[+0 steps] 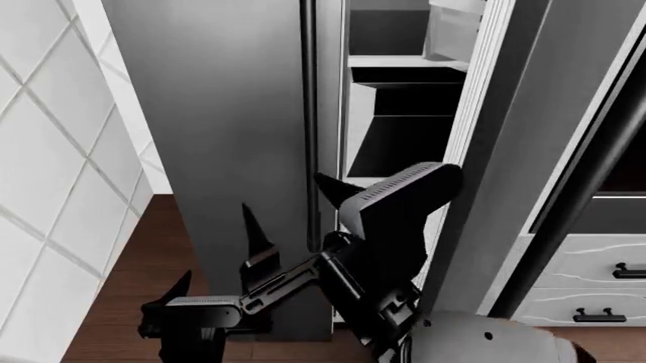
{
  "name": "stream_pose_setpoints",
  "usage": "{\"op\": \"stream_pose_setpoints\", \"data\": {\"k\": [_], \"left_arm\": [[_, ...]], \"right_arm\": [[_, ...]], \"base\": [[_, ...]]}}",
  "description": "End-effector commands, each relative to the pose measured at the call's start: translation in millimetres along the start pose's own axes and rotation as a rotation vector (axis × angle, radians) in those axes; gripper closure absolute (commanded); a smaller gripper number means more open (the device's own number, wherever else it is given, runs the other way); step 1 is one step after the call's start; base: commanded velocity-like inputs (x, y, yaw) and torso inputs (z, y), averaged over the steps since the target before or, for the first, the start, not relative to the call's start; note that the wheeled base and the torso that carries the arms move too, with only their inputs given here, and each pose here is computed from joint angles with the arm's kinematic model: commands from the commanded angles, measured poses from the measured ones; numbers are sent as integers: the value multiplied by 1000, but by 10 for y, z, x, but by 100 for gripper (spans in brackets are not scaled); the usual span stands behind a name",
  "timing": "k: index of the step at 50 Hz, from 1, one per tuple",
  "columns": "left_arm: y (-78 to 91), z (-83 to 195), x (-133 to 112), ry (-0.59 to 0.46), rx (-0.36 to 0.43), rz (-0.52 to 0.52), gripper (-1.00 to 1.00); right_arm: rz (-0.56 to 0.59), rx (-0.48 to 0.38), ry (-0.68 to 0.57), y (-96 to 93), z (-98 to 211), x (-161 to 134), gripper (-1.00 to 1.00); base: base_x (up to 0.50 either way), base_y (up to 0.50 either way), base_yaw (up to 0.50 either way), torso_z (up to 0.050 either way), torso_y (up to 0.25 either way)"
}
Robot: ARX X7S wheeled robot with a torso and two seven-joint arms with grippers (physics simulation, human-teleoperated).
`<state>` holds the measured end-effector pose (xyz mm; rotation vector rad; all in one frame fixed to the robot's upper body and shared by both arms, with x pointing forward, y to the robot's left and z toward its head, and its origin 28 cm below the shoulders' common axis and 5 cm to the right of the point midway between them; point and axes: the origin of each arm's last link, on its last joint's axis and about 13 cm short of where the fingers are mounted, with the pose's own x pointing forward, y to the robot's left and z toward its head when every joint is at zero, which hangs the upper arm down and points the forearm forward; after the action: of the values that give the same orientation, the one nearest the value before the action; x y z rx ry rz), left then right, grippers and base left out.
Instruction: Open the fridge door
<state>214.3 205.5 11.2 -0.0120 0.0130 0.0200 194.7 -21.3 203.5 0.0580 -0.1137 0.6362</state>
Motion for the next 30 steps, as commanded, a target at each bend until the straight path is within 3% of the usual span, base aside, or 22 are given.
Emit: {"op": "stream_pose_setpoints", "data": {"k": [1, 11, 19, 30], "left_arm": [[5, 4, 1, 0, -2, 1, -100], [6, 9, 5, 0, -6, 2, -100], [6, 13, 0, 0, -9, 4, -100], [8, 7, 1, 1, -8, 4, -100]], "right_arm": [[9, 35, -49, 21, 212, 376, -100], [11, 61, -60, 31, 282, 706, -100], [-80, 119, -128, -100, 354, 966, -100], [-103, 129, -155, -125, 438, 1178, -100]], "base": [[0, 0, 0, 0, 0], [0, 0, 0, 0, 0], [0, 0, 0, 0, 0], [0, 0, 0, 0, 0]]}}
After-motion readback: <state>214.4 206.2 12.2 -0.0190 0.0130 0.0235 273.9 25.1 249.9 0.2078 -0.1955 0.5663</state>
